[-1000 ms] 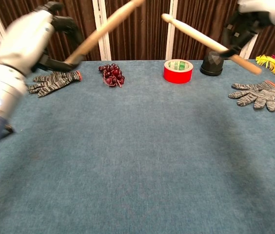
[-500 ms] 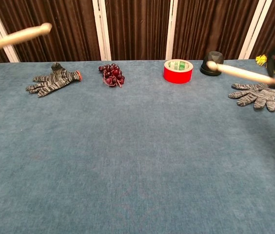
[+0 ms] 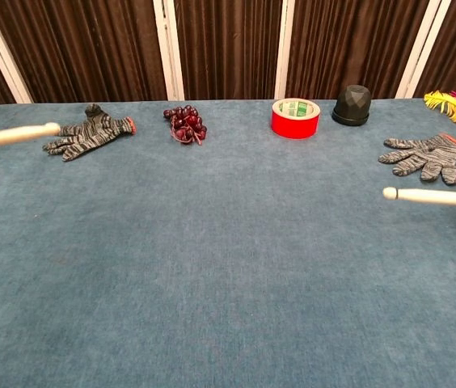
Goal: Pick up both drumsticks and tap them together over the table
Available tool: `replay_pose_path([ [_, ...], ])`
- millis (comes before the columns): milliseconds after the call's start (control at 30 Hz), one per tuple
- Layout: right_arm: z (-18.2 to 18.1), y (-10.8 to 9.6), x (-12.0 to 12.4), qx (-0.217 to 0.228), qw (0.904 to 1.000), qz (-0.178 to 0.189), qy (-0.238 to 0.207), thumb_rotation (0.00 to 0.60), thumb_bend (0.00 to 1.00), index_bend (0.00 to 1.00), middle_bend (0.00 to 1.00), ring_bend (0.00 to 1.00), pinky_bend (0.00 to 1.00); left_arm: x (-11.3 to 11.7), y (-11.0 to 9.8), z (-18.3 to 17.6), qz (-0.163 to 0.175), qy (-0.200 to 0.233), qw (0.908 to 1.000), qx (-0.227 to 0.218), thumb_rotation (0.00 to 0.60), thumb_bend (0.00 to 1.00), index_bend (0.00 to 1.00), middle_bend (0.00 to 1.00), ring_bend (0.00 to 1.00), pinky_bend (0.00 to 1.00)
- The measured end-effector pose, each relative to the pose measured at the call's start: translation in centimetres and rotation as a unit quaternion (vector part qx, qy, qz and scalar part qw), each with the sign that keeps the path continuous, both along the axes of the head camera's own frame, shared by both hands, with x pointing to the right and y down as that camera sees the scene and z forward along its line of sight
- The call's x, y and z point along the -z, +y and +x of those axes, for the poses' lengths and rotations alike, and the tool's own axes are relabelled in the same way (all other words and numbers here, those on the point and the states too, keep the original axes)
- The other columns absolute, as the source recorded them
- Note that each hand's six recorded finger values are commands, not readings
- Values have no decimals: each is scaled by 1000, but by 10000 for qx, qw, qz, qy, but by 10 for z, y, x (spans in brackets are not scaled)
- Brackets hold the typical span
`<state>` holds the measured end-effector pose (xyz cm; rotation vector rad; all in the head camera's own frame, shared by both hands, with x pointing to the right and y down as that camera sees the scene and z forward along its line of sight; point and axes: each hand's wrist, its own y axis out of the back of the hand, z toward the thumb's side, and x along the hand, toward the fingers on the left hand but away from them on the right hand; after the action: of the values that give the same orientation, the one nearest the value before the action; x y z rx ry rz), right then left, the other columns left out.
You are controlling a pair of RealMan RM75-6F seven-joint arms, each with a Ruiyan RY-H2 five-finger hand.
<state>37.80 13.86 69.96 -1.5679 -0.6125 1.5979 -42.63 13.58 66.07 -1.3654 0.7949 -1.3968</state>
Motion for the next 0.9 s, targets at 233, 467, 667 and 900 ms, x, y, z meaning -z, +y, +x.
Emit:
replay_pose_path([
  [233, 0, 13, -15, 110, 9997, -219, 49, 600, 357, 781, 659, 472, 12, -30, 4, 10, -382, -353, 9980, -363, 600, 526, 648, 585, 66, 0],
  [467, -1, 13, -19, 124, 9997, -192, 23, 600, 358, 781, 659, 472, 12, -45, 1, 51, -469, -409, 9944, -858, 600, 526, 648, 585, 66, 0],
  [667, -2, 8, -19, 70, 9998, -146, -143, 600, 358, 781, 659, 472, 12, -49, 2, 74, -467, -354, 9932, -1002, 600, 523, 646, 581, 66, 0],
  [900, -6, 9, -23, 89, 9995, -241, -157, 600, 358, 776, 657, 472, 12, -58, 7, 92, -614, -422, 9922, -995, 600, 497, 580, 551, 59, 0],
])
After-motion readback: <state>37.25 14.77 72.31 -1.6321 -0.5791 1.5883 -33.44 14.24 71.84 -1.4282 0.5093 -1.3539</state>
